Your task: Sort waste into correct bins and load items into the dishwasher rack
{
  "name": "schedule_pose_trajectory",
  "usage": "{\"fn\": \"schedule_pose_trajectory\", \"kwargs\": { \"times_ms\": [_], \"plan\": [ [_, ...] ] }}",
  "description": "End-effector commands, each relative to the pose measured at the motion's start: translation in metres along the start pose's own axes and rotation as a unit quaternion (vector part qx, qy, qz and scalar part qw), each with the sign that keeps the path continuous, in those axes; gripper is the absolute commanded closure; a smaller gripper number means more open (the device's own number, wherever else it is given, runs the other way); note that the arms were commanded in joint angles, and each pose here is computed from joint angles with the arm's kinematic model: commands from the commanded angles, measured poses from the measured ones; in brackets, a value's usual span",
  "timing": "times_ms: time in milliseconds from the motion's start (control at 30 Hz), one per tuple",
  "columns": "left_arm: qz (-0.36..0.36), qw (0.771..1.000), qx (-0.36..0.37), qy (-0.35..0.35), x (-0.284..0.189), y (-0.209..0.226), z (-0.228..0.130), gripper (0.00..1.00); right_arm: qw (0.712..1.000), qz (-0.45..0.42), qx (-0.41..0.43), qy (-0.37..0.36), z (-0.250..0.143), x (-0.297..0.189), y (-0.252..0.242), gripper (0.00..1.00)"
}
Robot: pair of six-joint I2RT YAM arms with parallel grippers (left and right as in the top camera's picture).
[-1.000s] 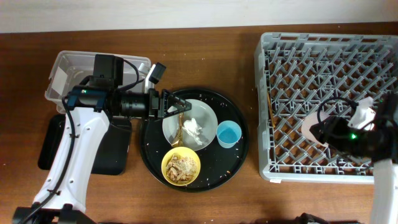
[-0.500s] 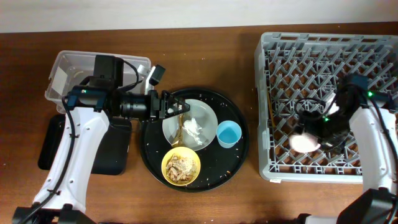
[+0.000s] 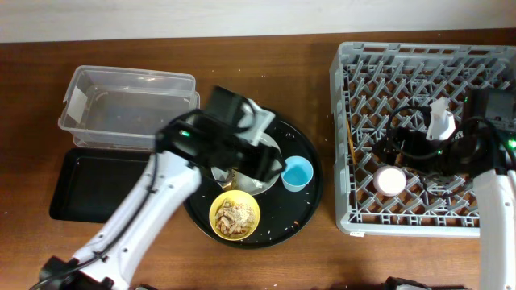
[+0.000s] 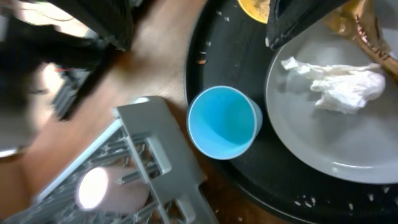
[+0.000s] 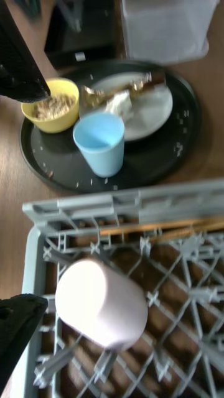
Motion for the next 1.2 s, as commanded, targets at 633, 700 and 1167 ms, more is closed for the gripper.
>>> {"fn": "schedule_pose_trajectory", "kwargs": {
  "times_ms": [633, 700, 1167],
  "plan": [
    [-0.112, 0.992, -0.045, -0.019, 0.001, -0.012, 0.058, 1.00, 0.982, 0.153, -0.107, -0.008, -0.013, -0.016, 0.050, 0.07],
    [-0.267, 0.963, -0.031, -0.034, -0.041, -0.021, 0.064, 1.00, 0.960, 0.254, -0.114, -0.023, -0.012, -0.028, 0.078, 0.07],
    [-0.472, 0.880, -0.020, -0.051, -0.105, -0.031, 0.063, 1.00, 0.829, 0.439, -0.340, -0.071, -0.016, -0.039, 0.214, 0.06]
  ]
}}
Point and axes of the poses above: each gripper's point midway between its finger pads, its own x axis out along the fingers, its own y axis along the line the jaws close on, z = x × y, the point moved 3 cm from there along -x, back along the fingers, and after that the axes turned 5 degrees about -x, right-handed, at the moved point
